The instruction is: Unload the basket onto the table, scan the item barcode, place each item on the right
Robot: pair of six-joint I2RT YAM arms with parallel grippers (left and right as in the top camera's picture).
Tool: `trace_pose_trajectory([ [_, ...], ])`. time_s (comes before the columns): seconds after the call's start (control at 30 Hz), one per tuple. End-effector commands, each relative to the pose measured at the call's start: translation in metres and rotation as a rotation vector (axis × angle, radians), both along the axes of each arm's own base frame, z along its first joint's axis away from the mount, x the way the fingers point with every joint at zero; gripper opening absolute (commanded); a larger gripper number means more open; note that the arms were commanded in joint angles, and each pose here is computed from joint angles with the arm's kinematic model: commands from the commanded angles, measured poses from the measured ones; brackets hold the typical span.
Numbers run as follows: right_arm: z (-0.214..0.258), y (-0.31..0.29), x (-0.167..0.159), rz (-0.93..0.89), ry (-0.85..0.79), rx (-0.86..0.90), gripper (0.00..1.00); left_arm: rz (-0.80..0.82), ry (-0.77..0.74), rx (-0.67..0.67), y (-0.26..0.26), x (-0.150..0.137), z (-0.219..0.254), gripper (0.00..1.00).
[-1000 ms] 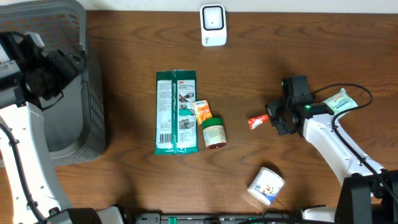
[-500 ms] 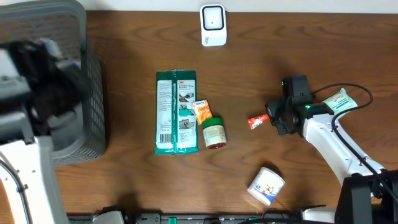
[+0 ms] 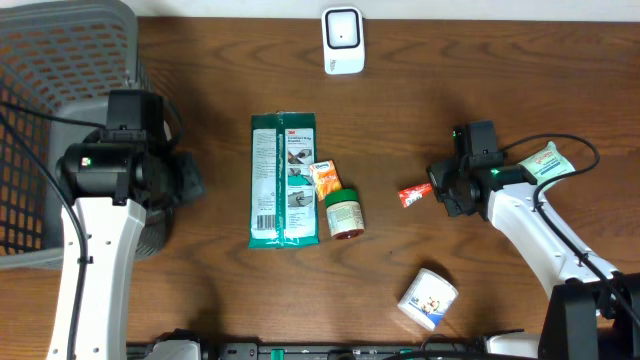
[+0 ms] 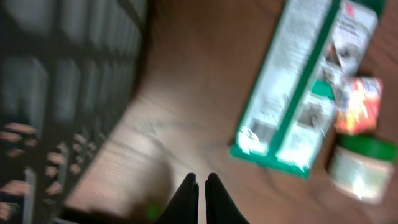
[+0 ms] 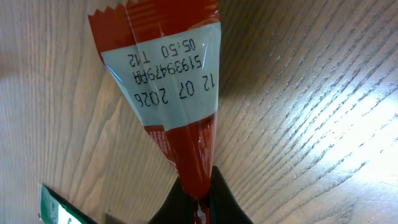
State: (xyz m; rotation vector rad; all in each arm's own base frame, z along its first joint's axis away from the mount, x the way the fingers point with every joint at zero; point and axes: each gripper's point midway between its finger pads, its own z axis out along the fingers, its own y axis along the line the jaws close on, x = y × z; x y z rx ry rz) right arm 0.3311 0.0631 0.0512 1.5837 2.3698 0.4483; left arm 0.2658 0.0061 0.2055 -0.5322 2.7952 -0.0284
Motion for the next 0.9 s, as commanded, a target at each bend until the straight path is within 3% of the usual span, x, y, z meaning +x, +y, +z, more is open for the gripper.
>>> trace_pose_trajectory([
  [0.0, 0.003, 0.002, 0.003, 0.012, -0.011, -0.007, 0.02, 0.081, -0.045, 0.192, 0.036, 0.008, 0.008, 0.07],
  [0.3, 0.003, 0.002, 0.003, 0.012, -0.011, -0.007, 0.02, 0.17, -0.163, 0.343, 0.067, 0.03, 0.027, 0.07],
  [0.6, 0.003, 0.002, 0.003, 0.012, -0.011, -0.007, 0.02, 0.285, -0.273, 0.348, 0.098, 0.047, 0.042, 0.08],
  [0.73, 0.003, 0.002, 0.003, 0.012, -0.011, -0.007, 0.01, 0.288, -0.293, 0.331, 0.098, 0.052, 0.043, 0.07],
  [0.87, 0.004, 0.003, 0.004, 0.012, -0.017, -0.003, 0.01, 0.173, -0.35, 0.173, 0.068, 0.07, 0.044, 0.07],
])
